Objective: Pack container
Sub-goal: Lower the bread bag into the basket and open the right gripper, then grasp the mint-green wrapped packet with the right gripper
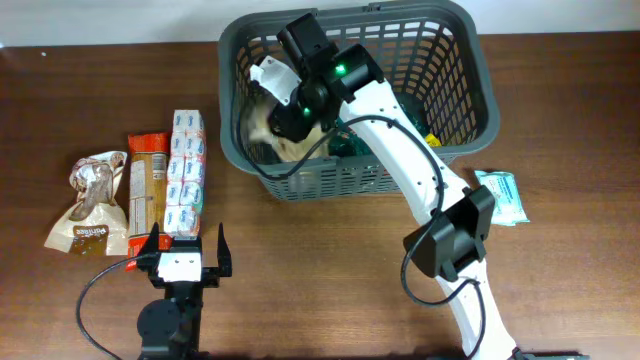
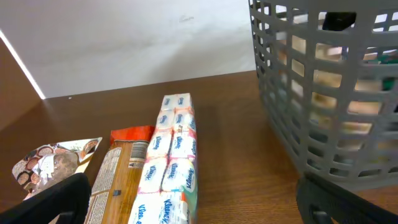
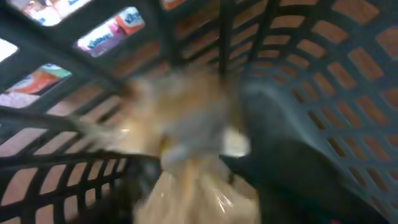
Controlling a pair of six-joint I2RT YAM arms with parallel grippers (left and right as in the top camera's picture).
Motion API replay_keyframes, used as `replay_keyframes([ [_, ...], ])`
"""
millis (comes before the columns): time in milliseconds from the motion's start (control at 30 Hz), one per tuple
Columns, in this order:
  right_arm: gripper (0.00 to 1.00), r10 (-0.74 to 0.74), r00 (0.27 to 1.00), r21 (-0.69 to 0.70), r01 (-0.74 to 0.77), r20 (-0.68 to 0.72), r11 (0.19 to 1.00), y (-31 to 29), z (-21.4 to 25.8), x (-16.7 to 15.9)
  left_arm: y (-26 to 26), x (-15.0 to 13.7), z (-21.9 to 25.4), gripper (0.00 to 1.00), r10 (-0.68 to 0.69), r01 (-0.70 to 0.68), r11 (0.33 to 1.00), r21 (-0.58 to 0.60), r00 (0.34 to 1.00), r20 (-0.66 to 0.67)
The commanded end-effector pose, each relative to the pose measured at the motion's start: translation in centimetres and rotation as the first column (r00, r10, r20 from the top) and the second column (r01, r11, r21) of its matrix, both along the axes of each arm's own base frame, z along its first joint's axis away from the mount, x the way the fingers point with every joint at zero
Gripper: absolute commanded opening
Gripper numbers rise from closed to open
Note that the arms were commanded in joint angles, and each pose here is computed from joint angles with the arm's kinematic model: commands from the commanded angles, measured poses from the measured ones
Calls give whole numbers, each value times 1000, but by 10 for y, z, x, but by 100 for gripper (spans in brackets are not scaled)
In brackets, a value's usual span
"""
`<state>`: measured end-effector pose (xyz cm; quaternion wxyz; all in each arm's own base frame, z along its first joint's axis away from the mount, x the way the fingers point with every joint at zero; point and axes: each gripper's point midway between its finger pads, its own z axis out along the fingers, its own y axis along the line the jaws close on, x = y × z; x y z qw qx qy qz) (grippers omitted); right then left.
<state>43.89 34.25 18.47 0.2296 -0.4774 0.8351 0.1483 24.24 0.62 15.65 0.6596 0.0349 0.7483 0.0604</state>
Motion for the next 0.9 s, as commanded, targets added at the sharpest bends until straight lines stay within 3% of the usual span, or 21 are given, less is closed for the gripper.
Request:
replay_keyframes([
  [0, 70, -98, 991, -49, 103, 92, 993, -24, 26, 14, 3, 0, -2, 99, 17, -17, 1000, -1, 1000, -1],
  [167, 78, -271, 914, -44, 297, 301, 954, -89, 116, 22, 3, 0, -2, 99, 17, -17, 1000, -1, 1000, -1],
  [300, 80, -432, 790, 57, 455, 435, 889, -174, 201, 16, 3, 0, -2, 99, 17, -17, 1000, -1, 1000, -1],
  [400, 81, -610, 649, 163, 613, 454, 773, -258, 244, 8, 3, 0, -2, 99, 17, -17, 1000, -1, 1000, -1],
  [467, 81, -751, 507, 231, 741, 424, 631, -332, 259, 1, 3, 0, -2, 99, 17, -17, 1000, -1, 1000, -1],
  [600, 81, -929, 247, 287, 901, 277, 325, -452, 242, -14, 3, 0, -2, 99, 17, -17, 1000, -1, 1000, -1],
  [700, 80, -975, 194, 249, 945, 104, 214, -499, 194, -21, 3, 0, -2, 99, 17, -17, 1000, 0, 1000, -1],
  [867, 79, -979, 174, 87, 982, -110, 165, -518, 89, -24, 3, 0, -2, 99, 17, -17, 1000, -1, 1000, -1],
])
